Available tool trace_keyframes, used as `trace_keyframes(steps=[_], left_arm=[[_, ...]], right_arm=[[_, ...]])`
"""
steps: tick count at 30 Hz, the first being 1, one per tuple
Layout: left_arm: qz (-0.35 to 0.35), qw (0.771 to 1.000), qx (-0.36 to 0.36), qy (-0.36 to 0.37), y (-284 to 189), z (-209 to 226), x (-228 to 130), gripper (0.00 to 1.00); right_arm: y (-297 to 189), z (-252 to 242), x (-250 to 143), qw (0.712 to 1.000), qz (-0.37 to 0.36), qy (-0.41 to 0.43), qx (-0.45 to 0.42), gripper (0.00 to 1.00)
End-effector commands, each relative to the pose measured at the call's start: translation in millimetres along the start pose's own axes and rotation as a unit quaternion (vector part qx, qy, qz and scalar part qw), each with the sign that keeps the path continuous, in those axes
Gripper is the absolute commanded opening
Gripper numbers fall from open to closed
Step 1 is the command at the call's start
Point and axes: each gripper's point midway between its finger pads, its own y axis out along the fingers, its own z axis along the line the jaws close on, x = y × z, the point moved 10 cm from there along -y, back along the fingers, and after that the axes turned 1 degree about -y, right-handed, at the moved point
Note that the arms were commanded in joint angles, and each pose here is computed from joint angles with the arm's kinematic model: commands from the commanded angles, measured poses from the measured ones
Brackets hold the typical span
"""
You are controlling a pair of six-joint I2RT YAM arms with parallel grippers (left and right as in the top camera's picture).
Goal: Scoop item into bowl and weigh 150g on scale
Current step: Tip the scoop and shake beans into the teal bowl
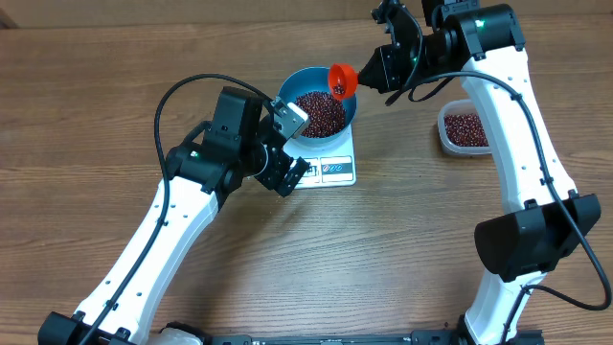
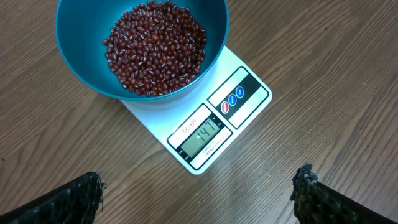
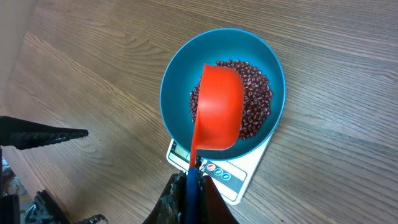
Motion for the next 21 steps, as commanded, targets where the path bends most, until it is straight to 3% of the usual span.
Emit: trace_keyframes(steps=[1, 5, 15, 21], left_arm=[[-0.011, 1.0, 0.006, 0.005, -4, 1, 7, 1.0], [-0.011, 1.0, 0.006, 0.005, -4, 1, 7, 1.0], [-0.011, 1.0, 0.006, 0.005, -4, 1, 7, 1.0], [-0.011, 1.0, 0.006, 0.005, -4, 1, 7, 1.0]], right_arm=[[-7, 4, 5, 1.0, -0.015, -0.015, 0.007, 0.04], [-4, 8, 6, 1.0, -0.014, -0.023, -0.006, 0.04], [25, 49, 2, 0.981, 0.018, -0.091, -0.168, 0.04], [28, 54, 1, 0.979, 0.02, -0.098, -0.177, 0.04]])
